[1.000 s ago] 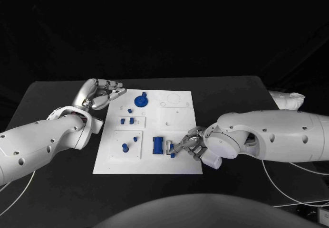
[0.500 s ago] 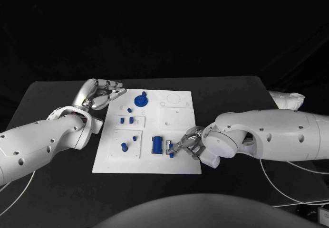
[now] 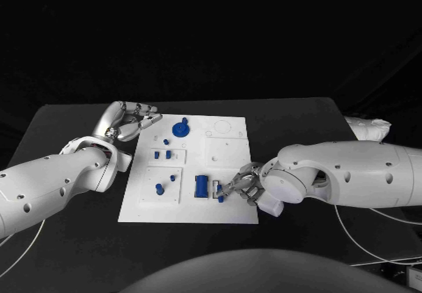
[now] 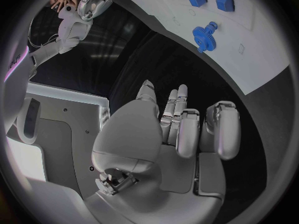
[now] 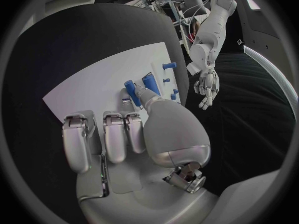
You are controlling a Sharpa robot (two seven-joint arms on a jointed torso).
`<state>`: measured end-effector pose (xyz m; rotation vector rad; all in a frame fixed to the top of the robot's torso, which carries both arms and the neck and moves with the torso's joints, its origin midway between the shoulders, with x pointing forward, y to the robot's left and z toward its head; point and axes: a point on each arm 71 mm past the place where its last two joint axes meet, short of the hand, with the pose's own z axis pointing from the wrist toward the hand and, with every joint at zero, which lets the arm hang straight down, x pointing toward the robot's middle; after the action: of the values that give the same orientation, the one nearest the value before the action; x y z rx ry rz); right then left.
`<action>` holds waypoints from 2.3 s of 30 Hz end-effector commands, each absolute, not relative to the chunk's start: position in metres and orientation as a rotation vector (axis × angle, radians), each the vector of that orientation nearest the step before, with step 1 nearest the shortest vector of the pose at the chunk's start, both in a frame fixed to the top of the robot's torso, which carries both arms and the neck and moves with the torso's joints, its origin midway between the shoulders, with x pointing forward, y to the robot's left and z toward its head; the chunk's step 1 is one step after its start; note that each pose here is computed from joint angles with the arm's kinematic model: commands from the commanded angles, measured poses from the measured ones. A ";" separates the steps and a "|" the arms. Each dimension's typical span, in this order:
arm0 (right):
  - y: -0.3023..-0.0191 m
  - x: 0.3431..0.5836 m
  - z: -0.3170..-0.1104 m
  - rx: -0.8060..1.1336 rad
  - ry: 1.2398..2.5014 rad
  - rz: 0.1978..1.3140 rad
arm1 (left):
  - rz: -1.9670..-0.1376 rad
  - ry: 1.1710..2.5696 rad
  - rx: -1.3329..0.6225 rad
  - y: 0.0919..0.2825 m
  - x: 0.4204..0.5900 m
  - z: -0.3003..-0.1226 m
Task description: Assemble the parts on the task board
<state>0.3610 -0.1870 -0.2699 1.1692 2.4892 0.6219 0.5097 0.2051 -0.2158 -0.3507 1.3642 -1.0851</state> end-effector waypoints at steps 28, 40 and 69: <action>-0.191 0.357 -0.266 1.159 2.428 0.647 | -1.099 1.374 -0.343 0.204 0.509 -0.216; -0.197 0.355 -0.267 1.172 2.443 0.616 | -1.099 1.375 -0.343 0.204 0.509 -0.217; -0.201 0.353 -0.267 1.183 2.432 0.656 | -1.101 1.377 -0.343 0.203 0.509 -0.217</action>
<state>0.3531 -0.2033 -0.2671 1.1991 2.4302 0.6190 0.5099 0.2059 -0.2171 -0.3518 1.3706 -1.0853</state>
